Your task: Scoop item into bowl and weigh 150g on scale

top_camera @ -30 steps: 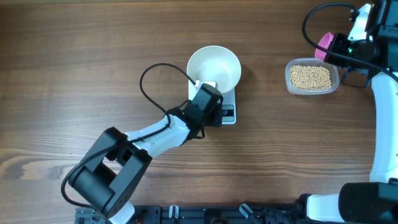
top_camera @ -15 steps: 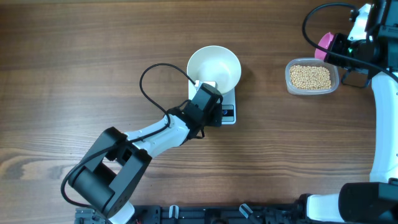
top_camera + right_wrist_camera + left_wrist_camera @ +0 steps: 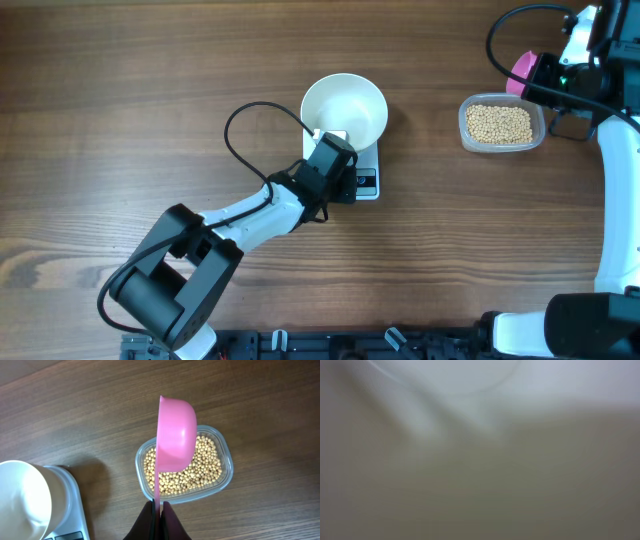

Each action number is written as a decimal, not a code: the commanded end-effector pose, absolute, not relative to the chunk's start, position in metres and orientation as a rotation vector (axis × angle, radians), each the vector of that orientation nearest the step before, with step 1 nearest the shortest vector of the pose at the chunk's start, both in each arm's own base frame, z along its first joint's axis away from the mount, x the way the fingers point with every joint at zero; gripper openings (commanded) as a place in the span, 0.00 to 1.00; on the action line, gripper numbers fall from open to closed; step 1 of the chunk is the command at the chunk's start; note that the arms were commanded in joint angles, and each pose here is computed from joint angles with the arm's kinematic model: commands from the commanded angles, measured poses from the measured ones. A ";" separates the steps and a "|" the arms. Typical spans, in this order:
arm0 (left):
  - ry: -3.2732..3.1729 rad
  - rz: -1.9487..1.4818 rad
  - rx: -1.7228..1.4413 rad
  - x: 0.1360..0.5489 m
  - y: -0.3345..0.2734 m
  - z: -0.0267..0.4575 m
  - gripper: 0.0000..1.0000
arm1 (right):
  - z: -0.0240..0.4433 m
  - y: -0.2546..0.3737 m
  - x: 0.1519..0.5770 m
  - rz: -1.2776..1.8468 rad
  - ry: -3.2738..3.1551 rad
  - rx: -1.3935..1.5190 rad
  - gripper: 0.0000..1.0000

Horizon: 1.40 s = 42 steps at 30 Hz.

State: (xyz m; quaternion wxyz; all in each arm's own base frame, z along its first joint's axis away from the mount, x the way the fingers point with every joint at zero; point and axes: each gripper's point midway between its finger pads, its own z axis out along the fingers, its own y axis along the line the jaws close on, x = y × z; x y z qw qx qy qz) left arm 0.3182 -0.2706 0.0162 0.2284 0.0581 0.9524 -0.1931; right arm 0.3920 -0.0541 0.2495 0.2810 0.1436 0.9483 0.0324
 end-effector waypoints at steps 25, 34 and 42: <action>2.681 -0.544 0.187 0.307 -0.270 0.000 0.04 | 0.258 -0.054 0.397 0.105 2.504 0.383 0.04; 2.661 -0.558 0.187 0.310 -0.273 0.003 0.04 | 0.259 -0.054 0.398 0.104 2.502 0.380 0.04; 2.627 -0.543 0.174 0.317 -0.272 0.009 0.04 | 0.259 -0.054 0.398 0.104 2.503 0.380 0.04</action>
